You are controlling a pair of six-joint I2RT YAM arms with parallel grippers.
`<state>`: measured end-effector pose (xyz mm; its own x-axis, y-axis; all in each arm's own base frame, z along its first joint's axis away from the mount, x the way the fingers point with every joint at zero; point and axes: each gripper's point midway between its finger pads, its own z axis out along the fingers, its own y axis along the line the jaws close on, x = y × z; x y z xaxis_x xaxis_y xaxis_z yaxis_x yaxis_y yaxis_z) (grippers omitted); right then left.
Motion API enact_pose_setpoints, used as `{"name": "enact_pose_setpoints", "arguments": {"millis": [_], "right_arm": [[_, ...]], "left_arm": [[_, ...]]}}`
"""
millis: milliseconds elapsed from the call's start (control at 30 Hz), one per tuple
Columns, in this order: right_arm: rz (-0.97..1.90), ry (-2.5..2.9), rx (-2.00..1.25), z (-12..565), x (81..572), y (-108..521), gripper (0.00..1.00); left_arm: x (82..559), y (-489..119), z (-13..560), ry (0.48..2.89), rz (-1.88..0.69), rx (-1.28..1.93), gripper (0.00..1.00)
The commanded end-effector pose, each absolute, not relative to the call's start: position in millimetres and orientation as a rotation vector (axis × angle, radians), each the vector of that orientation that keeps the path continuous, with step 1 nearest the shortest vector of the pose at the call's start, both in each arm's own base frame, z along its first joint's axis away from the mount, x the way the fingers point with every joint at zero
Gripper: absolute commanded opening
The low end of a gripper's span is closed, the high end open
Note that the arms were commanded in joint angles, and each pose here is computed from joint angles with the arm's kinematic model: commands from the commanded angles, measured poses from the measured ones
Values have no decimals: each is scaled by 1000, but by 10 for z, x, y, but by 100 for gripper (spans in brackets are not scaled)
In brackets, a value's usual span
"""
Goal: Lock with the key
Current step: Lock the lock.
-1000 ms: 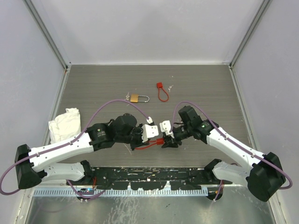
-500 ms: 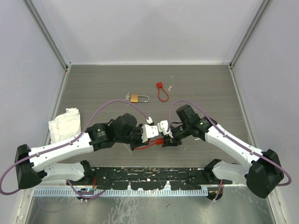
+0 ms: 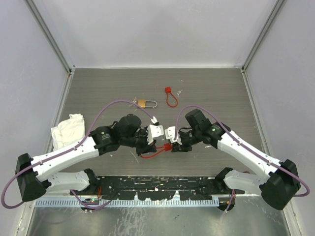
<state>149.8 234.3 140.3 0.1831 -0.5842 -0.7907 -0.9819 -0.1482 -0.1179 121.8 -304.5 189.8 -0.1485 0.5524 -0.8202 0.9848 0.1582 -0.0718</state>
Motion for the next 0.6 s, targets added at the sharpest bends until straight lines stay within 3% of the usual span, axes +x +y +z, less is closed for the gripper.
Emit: {"name": "enact_pose_setpoints", "arguments": {"millis": [0,133,333,567], "right_arm": [[1075,1572,-1778,1550,1245,2454,1],[1332,1681,-1744,1541,1073,2506,1],[1368,1770,-1722,1509,1145,2551,1],[1650,1928,-1551,1510,1192,2469,1]], "left_arm": [[1194,-3043,2135,1711,-903,1450,0],[1439,-2908,2155,1546,-540,1456,0],[1524,-2858,1957,1423,-144,1631,0],[1693,-2687,1802,1413,99,1669,0]]}}
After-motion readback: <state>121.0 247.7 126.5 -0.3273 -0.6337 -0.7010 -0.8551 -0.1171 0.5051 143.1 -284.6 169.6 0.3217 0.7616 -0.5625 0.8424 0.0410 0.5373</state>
